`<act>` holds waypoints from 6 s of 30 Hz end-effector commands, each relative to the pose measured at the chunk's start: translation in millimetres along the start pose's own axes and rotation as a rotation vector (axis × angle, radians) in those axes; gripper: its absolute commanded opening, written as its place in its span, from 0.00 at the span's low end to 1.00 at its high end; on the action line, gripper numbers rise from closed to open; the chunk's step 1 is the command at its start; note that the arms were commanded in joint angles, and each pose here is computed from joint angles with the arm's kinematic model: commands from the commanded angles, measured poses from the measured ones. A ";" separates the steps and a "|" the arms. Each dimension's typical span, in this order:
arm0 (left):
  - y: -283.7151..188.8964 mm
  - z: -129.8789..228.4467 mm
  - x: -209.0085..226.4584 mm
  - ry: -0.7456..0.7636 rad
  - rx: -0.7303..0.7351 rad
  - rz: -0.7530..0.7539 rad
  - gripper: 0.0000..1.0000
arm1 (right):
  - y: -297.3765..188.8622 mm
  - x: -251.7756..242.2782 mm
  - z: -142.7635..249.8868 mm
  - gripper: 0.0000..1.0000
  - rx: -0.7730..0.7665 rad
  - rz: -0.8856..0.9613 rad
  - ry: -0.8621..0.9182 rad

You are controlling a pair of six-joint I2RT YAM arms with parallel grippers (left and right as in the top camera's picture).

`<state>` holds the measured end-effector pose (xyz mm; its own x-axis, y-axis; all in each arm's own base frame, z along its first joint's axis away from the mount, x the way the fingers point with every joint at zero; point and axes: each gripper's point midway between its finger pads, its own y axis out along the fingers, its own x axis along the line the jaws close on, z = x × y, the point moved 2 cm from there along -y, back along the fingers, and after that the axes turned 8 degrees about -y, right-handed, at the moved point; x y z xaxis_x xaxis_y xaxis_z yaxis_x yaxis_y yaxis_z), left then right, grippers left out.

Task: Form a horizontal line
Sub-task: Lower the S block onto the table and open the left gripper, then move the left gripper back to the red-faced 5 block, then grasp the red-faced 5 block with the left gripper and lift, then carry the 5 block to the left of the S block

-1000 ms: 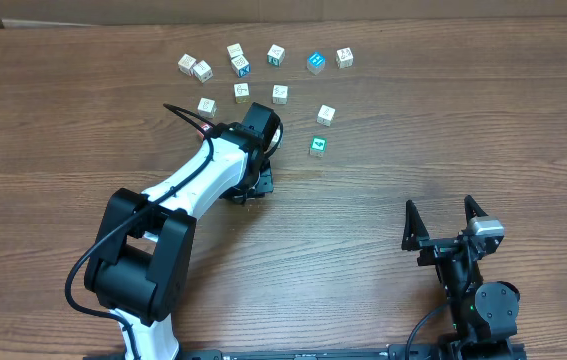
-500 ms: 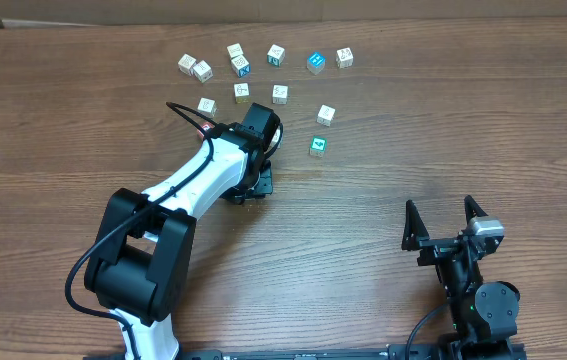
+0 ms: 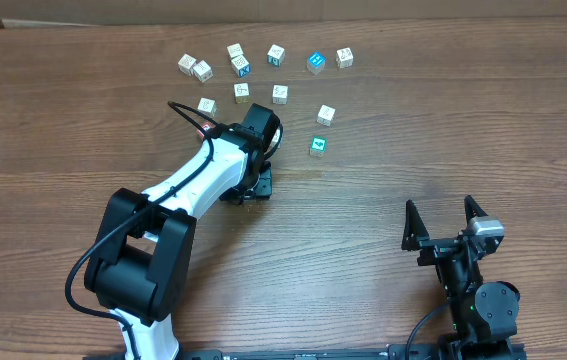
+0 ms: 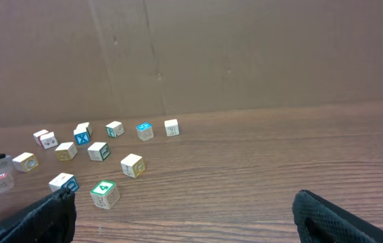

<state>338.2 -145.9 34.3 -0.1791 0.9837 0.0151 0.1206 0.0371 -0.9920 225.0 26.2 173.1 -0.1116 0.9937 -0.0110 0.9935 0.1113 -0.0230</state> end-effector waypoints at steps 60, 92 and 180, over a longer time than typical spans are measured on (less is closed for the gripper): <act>30.0 -152.9 71.4 -0.210 -0.112 -0.041 0.67 | 0.1 -0.4 2.3 1.00 -0.002 0.005 -0.004; 17.0 -166.6 60.8 -0.317 -0.090 0.154 0.43 | 0.1 -0.4 2.3 1.00 -0.002 0.005 -0.004; -6.2 -16.5 54.0 -0.069 0.160 -0.041 0.22 | 0.1 -0.4 2.3 1.00 -0.002 0.005 -0.004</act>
<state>346.3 -94.7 48.2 -0.2502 0.9678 0.0294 -0.0484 0.0179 -0.9987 225.0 26.3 173.0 -0.1120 0.9936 -0.0114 0.9935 0.1117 -0.0234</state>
